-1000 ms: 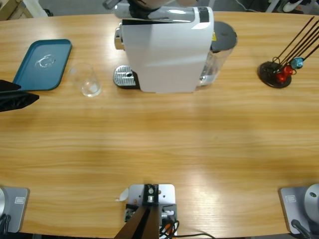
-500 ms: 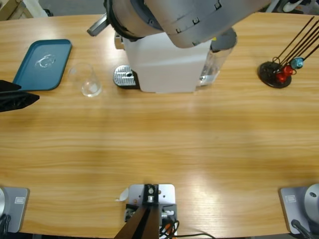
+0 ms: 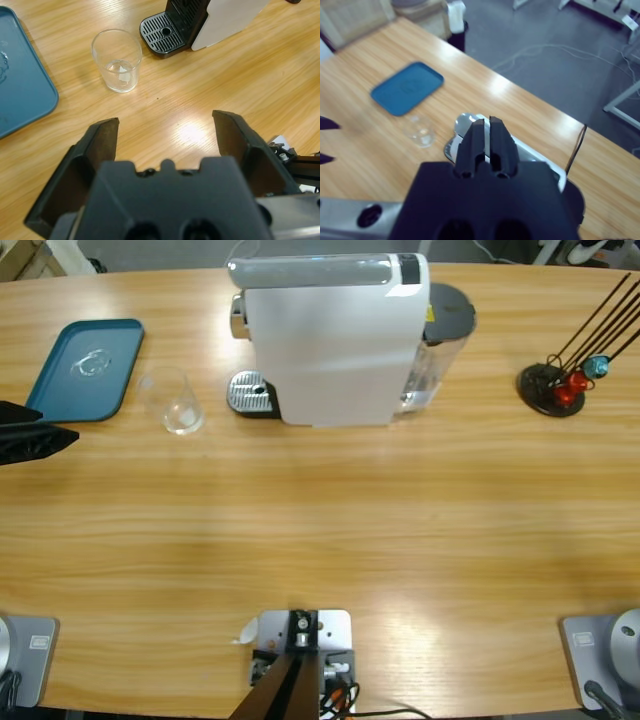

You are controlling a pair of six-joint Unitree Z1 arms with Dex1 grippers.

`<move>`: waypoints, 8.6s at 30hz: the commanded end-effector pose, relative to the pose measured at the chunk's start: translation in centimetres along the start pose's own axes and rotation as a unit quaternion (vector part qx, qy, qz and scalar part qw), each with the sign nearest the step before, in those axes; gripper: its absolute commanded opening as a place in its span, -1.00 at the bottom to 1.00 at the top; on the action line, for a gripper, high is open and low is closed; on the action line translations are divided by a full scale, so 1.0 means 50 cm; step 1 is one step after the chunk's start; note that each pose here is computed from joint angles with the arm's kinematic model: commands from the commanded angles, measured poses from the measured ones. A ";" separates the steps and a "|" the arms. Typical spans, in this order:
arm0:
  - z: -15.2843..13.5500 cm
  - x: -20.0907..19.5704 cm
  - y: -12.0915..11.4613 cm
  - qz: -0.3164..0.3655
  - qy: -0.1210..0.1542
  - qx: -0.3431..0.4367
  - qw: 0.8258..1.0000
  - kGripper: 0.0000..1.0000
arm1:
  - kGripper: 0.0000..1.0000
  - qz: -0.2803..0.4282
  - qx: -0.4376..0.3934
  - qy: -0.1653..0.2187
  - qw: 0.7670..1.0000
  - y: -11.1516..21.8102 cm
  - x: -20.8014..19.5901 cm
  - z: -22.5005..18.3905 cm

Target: Pour coffee

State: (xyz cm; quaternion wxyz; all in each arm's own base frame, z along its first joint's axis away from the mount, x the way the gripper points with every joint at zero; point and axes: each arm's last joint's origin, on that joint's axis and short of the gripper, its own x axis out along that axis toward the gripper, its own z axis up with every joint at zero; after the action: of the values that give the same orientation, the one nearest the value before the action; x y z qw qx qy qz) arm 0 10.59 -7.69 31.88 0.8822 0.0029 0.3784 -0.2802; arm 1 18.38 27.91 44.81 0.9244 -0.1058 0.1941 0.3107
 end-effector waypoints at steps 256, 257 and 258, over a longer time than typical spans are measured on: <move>0.000 -0.155 -0.028 -0.056 0.002 0.078 0.995 0.72 | 0.93 0.079 0.060 0.206 0.974 -0.147 -0.168 -0.436; -0.004 -0.159 -0.027 -0.056 0.000 0.078 0.995 0.72 | 0.81 0.078 0.057 0.201 0.975 -0.148 -0.172 -0.426; -0.007 -0.163 -0.026 -0.054 -0.002 0.077 0.996 0.72 | 0.51 0.077 0.051 0.191 0.977 -0.150 -0.176 -0.406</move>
State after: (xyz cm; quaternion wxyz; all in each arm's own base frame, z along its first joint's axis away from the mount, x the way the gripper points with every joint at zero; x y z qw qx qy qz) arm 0 6.81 -5.94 36.96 0.8601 0.0585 0.3543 -0.3624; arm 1 10.18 11.04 29.81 0.8408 -0.0939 0.3946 0.3586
